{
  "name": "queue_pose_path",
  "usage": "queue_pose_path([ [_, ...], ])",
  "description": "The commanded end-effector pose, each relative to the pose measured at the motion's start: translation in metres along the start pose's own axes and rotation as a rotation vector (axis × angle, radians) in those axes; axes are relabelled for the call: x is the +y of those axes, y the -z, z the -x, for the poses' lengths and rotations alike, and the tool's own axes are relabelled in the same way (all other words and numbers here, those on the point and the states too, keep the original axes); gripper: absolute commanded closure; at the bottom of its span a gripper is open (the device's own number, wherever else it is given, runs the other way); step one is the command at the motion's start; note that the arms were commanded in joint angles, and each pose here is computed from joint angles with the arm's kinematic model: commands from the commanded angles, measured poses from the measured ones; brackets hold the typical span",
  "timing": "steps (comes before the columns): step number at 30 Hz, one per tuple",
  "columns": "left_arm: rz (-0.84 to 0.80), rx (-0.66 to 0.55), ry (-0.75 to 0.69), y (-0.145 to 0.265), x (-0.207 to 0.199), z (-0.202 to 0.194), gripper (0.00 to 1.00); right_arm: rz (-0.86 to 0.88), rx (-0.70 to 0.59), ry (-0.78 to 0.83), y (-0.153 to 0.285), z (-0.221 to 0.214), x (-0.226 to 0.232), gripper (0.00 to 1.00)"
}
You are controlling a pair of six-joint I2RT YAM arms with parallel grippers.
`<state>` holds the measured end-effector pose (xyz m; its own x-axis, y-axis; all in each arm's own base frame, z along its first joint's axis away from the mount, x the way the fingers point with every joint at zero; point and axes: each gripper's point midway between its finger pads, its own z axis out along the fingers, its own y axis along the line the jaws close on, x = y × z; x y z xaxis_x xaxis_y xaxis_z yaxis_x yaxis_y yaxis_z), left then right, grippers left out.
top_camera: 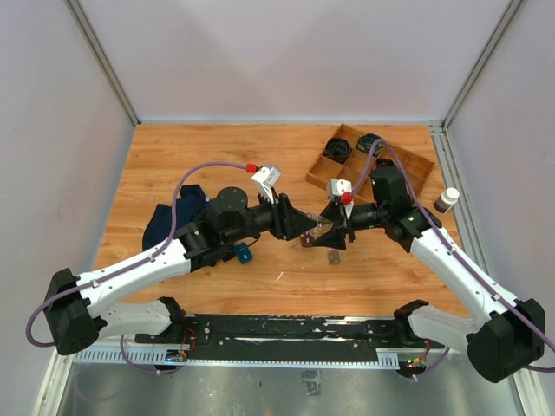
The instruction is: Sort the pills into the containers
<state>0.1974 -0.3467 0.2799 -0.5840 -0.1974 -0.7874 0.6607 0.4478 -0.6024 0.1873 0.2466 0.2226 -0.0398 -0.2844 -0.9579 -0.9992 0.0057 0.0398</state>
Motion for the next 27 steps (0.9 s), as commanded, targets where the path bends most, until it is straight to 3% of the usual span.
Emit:
queue_pose_path([
  [1,-0.053,0.016,-0.027,-0.003,-0.014,0.002,0.58,-0.009,-0.026,0.028,0.003,0.010,-0.003,0.99],
  [8,-0.164,0.047,-0.132,-0.001,-0.019,-0.017,0.67,0.017,-0.046,0.038,0.004,0.015,0.002,0.99],
  [16,-0.452,0.046,-0.527,0.008,-0.029,-0.045,0.69,0.070,-0.079,0.057,0.005,0.021,0.014,0.99],
  [22,-0.652,0.093,-0.702,0.018,-0.025,-0.056,0.69,0.077,-0.087,0.064,0.006,0.023,0.016,0.99],
  [27,-0.642,0.093,-0.770,0.010,-0.014,-0.047,0.67,0.078,-0.089,0.066,0.006,0.023,0.017,0.99],
])
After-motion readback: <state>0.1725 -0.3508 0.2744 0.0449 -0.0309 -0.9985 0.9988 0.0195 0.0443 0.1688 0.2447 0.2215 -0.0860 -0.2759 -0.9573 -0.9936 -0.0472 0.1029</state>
